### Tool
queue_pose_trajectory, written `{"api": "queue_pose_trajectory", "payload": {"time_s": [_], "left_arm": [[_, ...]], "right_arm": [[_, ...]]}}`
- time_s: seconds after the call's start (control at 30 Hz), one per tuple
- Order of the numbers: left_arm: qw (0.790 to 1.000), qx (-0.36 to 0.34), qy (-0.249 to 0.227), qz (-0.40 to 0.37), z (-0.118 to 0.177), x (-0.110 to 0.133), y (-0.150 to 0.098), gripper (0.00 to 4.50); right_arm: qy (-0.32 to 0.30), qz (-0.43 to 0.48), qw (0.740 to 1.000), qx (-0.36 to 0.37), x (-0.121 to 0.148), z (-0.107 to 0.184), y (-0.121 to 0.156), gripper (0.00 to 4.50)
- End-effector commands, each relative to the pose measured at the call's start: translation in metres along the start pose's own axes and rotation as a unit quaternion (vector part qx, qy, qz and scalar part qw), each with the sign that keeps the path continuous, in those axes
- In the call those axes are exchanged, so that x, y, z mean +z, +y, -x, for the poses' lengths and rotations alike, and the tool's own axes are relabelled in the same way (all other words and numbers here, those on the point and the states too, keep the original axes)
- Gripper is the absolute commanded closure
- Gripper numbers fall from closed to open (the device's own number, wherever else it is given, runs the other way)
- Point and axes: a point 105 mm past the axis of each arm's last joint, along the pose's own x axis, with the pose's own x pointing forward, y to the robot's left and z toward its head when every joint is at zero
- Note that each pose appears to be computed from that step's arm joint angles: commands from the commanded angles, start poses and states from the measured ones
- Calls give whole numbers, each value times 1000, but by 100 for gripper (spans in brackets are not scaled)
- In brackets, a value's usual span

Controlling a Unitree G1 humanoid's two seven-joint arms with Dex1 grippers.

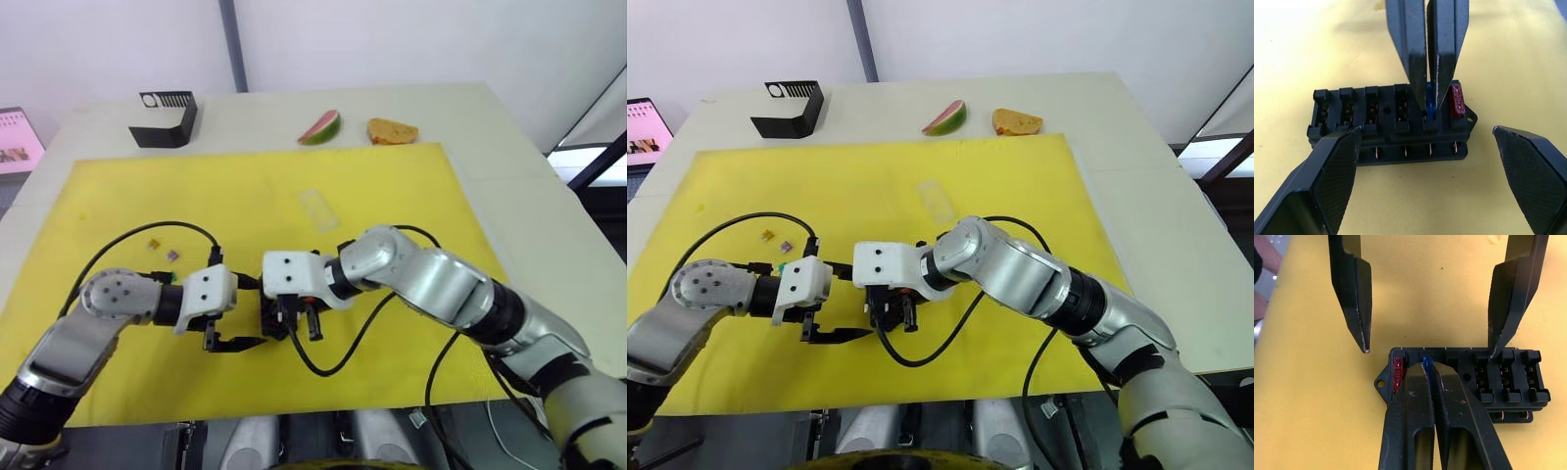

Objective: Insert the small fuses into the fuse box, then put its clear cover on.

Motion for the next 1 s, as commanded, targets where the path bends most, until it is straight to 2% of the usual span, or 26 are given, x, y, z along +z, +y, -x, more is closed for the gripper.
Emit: {"api": "queue_pose_trajectory", "payload": {"time_s": [0.03,0.17,0.5,0.83,1.0], "left_arm": [[1000,1,-4,-11,-2,3,0,2],[1000,5,-6,-11,-3,3,0,2],[1000,13,-7,-10,-4,1,1,2],[1000,16,-9,-11,-4,1,3,2],[1000,20,-9,-10,-2,1,4,2]], "right_arm": [[28,16,999,-1,-4,-4,-3,450],[42,22,999,8,-5,-4,-3,450],[34,6,999,35,13,4,-1,450],[51,16,998,22,8,1,-6,450],[19,6,1000,17,13,3,-6,450]]}}
